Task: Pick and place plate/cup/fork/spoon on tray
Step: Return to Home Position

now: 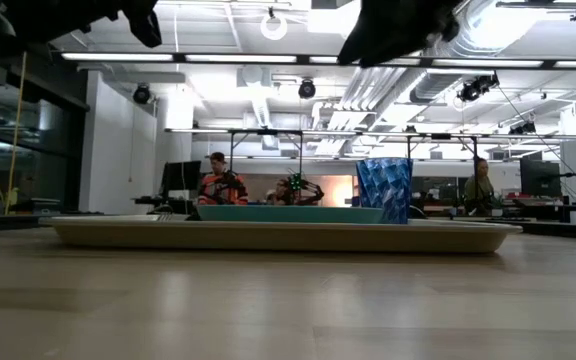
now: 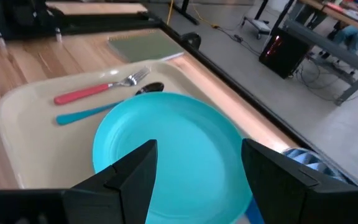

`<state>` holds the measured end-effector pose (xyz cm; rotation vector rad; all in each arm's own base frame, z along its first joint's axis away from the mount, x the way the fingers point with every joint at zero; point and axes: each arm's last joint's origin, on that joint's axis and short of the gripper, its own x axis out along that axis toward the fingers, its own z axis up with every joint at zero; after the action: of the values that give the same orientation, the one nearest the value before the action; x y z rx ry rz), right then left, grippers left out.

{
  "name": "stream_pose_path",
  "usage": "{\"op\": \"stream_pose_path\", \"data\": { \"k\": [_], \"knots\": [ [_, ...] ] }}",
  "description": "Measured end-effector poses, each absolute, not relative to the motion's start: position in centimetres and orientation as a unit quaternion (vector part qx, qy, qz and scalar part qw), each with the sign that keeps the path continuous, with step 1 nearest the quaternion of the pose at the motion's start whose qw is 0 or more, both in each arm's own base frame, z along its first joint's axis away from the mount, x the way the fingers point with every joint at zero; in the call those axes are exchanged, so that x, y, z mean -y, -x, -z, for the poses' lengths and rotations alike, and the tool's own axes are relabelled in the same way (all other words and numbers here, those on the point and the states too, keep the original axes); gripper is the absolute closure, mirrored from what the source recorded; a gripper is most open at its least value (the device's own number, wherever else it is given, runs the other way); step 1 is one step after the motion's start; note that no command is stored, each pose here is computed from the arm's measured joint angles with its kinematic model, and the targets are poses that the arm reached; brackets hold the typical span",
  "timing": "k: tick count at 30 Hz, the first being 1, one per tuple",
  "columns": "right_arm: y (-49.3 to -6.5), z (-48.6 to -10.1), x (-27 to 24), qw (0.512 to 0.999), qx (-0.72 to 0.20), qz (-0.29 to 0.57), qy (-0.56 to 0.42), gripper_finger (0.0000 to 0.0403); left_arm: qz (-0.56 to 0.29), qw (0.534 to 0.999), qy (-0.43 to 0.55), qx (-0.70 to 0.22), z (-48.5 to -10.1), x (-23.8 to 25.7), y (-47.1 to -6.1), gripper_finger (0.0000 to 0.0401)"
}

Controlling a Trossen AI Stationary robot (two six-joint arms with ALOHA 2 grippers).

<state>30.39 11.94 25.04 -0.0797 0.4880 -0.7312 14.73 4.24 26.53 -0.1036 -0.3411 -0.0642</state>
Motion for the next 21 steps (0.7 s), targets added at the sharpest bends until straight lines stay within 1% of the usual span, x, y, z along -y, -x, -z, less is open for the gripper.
{"op": "stream_pose_path", "data": {
  "k": [7, 14, 21],
  "knots": [
    [-27.7, -27.9, -12.4, 0.914, -0.21, 0.345, 0.037, 0.0176, 0.022, 0.985, 0.044, 0.167, -26.5, -4.5, -14.7, 0.0265],
    [-26.6, -28.6, -12.9, 0.92, -0.216, 0.325, 0.038, 0.0176, 0.01, 0.986, 0.043, 0.159, -26.3, -4.8, -14.6, 0.0266],
    [-25.7, -29.1, -12.6, 0.917, -0.208, 0.339, 0.026, 0.0176, 0.004, 0.991, 0.054, 0.12, -25.5, -4.9, -14.9, 0.0265]
  ]
}}
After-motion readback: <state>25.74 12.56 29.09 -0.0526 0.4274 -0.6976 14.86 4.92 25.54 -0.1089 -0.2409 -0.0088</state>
